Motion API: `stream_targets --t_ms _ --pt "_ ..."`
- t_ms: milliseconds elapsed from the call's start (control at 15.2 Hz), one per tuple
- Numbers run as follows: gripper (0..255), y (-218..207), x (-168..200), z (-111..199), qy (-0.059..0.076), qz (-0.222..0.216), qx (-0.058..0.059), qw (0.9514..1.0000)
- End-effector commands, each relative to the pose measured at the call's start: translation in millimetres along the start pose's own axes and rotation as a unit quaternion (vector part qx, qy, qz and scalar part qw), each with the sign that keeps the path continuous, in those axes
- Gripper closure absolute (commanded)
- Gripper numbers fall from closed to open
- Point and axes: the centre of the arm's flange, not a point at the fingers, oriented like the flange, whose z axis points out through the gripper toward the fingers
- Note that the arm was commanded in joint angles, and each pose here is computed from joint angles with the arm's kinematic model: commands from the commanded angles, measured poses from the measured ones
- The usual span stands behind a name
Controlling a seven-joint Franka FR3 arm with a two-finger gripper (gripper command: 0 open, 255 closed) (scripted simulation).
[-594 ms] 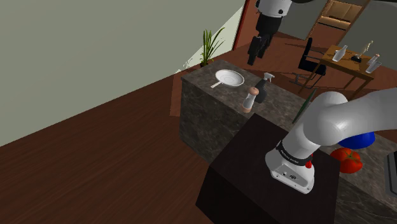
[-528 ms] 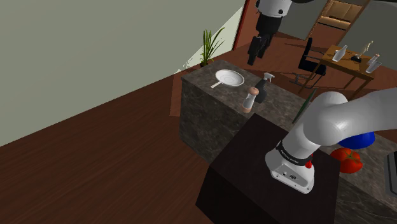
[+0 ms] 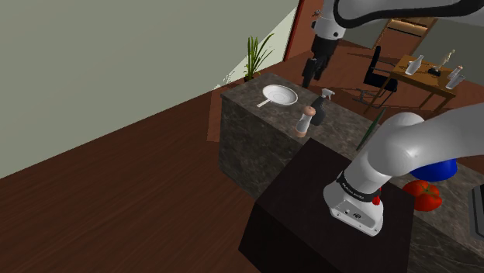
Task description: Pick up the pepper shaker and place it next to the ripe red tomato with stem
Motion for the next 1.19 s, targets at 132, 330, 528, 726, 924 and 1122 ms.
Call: stream_targets --t_ms 132,330,528,726,924,1122 --pt "0 37.4 5.5 34.6 -0.004 0.014 0.004 0.9999" --pt "0 67.6 9.7 61.2 -0.007 0.025 0.007 0.9996" --pt "0 97.7 13.0 88.1 -0.010 0.035 0.010 0.9993" --pt "0 127.7 15.6 115.1 -0.013 0.046 0.014 0.9987" --pt "0 157.6 17.3 142.4 -0.017 0.057 0.017 0.9981" --pt "0 187.3 18.2 169.9 -0.020 0.068 0.020 0.9973"
